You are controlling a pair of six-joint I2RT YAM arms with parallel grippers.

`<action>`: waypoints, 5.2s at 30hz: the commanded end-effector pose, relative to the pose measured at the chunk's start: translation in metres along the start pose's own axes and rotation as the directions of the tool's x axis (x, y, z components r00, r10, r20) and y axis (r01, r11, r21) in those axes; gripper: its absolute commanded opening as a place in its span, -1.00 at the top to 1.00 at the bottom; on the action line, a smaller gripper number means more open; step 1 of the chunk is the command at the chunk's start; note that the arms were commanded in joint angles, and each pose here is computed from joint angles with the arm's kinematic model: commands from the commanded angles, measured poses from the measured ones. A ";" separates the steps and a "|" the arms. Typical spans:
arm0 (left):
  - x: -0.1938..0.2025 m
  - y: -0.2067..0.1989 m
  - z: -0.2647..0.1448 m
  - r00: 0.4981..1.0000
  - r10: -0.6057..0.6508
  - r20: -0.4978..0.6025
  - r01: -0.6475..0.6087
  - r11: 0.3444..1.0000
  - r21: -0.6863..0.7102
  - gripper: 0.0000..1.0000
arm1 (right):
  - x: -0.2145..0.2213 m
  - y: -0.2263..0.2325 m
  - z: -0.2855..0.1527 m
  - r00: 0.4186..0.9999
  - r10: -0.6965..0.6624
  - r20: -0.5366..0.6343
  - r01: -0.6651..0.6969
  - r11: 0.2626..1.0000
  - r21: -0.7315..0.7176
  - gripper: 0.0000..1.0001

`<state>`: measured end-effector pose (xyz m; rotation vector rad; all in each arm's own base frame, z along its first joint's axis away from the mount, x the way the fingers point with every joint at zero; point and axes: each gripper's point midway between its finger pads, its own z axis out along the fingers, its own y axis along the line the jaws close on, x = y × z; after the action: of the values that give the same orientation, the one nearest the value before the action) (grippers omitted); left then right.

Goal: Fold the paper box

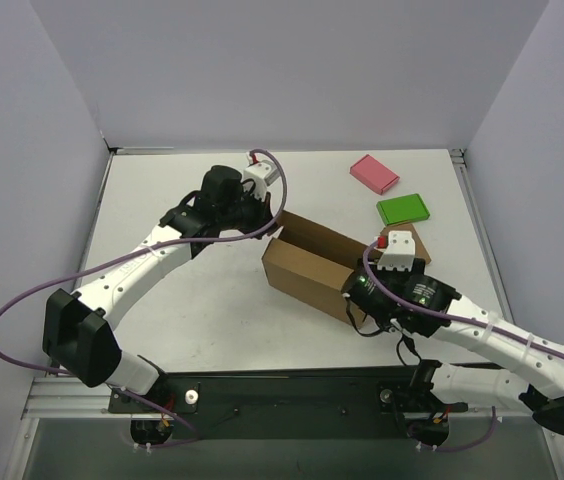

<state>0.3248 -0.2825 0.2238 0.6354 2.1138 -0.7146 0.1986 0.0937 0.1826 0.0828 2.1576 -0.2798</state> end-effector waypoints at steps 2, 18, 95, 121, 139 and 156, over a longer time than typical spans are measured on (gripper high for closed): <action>0.031 -0.012 -0.006 0.987 0.100 -0.123 -0.092 0.993 0.073 1.00 | 0.031 0.017 -0.028 0.960 -0.195 -0.200 0.152 0.966 -0.210 -0.63; 0.031 -0.013 -0.006 0.978 0.165 -0.127 -0.152 0.982 0.112 1.00 | -0.063 0.057 -0.041 0.907 -0.410 0.092 0.402 0.781 -0.478 -1.00; 0.131 0.077 0.043 0.891 -0.272 -0.363 0.274 0.960 -0.047 1.00 | 0.080 0.183 0.071 0.838 -0.465 -0.286 0.202 0.751 -0.628 -0.14; 0.127 0.085 0.042 0.872 -0.340 -0.352 0.359 0.933 -0.012 1.00 | 0.001 0.232 0.029 0.942 -0.336 -0.006 0.265 0.754 -0.602 0.14; 0.113 0.084 0.036 0.904 -0.294 -0.311 0.312 0.950 0.007 1.00 | -0.002 0.198 0.038 0.946 -0.301 -0.121 0.185 0.808 -0.560 -0.13; 0.036 0.053 -0.005 0.995 -0.081 -0.052 0.088 0.984 0.155 1.00 | -0.088 0.050 0.051 0.989 -0.037 -0.146 -0.044 0.855 -0.517 -0.72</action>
<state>0.3312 -0.2317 0.1614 0.6063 2.2566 -0.9298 0.3164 0.1377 0.2245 -0.1504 2.2631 0.2924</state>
